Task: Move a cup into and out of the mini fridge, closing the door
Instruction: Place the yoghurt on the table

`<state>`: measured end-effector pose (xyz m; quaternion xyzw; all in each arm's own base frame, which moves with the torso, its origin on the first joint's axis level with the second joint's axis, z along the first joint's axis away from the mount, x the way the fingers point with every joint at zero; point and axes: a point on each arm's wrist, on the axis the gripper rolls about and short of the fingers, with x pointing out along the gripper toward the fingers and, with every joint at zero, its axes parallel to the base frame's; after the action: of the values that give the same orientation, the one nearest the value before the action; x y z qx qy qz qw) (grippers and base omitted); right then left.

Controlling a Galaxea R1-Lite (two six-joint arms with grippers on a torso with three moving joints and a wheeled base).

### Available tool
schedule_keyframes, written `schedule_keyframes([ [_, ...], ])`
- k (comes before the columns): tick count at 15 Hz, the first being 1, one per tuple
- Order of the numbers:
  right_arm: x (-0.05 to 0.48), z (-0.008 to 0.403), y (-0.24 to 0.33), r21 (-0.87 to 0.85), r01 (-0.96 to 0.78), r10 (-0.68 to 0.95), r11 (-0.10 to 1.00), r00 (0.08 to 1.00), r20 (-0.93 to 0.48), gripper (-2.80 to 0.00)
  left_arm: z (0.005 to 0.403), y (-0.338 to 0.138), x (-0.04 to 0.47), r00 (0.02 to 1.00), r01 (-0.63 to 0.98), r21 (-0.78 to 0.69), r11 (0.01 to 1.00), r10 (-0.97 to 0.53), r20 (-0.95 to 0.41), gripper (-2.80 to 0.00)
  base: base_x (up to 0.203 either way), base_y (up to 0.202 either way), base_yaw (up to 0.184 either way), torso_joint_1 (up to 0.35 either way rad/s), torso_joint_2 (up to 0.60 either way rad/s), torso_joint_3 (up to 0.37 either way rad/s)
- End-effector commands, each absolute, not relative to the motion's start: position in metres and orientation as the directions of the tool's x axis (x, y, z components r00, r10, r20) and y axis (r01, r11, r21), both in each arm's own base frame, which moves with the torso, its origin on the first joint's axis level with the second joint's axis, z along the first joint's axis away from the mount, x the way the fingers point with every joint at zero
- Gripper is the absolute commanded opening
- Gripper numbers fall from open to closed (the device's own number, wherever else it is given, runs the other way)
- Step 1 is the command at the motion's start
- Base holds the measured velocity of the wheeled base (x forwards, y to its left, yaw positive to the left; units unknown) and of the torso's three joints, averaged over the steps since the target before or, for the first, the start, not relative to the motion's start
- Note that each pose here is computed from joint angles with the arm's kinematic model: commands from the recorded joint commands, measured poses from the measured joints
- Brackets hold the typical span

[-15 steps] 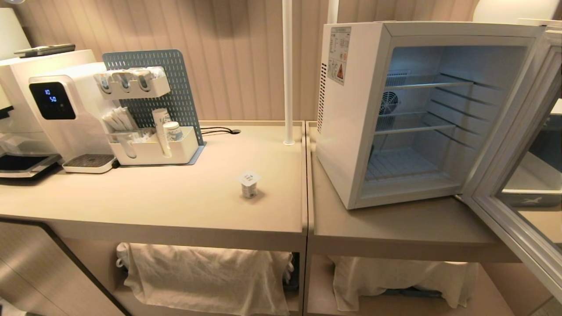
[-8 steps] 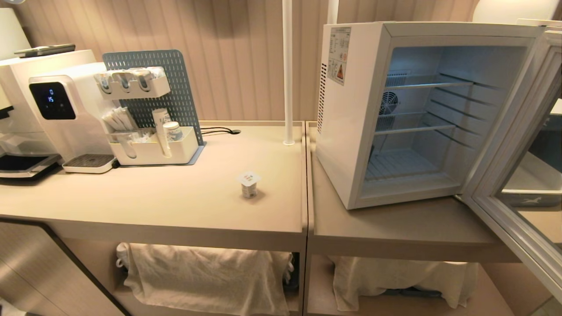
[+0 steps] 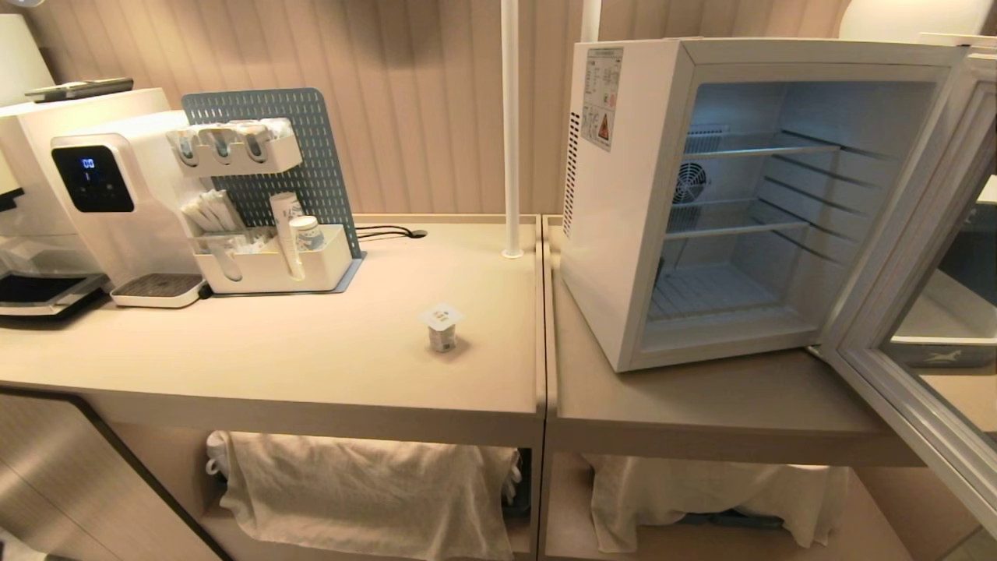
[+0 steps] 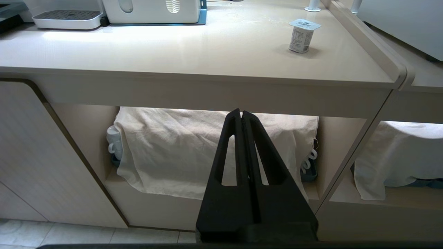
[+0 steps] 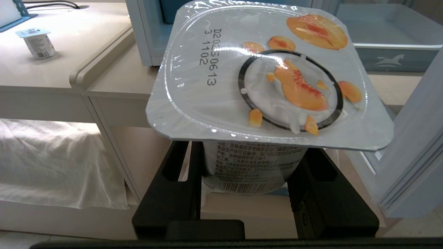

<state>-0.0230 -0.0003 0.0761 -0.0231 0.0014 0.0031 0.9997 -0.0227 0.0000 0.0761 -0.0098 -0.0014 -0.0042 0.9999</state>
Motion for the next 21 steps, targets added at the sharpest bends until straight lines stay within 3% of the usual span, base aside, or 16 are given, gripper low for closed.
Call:
schedule_keyframes([
  [1,-0.0227,0.0752,-0.0002,-0.051,-0.008,0.008,0.999,1.000,-0.005,-2.80,0.0761,0.0000,-0.0227,1.000,0.008,-0.020,1.000,-0.008,0.004,-2.80,0.000,0.000,0.000,0.000,0.00,0.000],
  [6,-0.0227,0.0750,-0.0003,-0.044,-0.006,0.006,0.999,1.000,-0.006,-2.80,0.0760,0.0000,-0.0227,1.000,0.008,-0.018,1.000,-0.008,0.003,-2.80,0.000,0.019,-0.003,0.000,0.00,-0.001],
  [21,-0.0227,0.0750,-0.0003,-0.040,-0.006,0.006,0.999,1.000,-0.006,-2.80,0.0762,-0.0001,-0.0227,1.000,0.009,-0.015,1.000,-0.009,0.005,-2.80,0.000,0.190,0.000,0.002,0.00,0.002],
])
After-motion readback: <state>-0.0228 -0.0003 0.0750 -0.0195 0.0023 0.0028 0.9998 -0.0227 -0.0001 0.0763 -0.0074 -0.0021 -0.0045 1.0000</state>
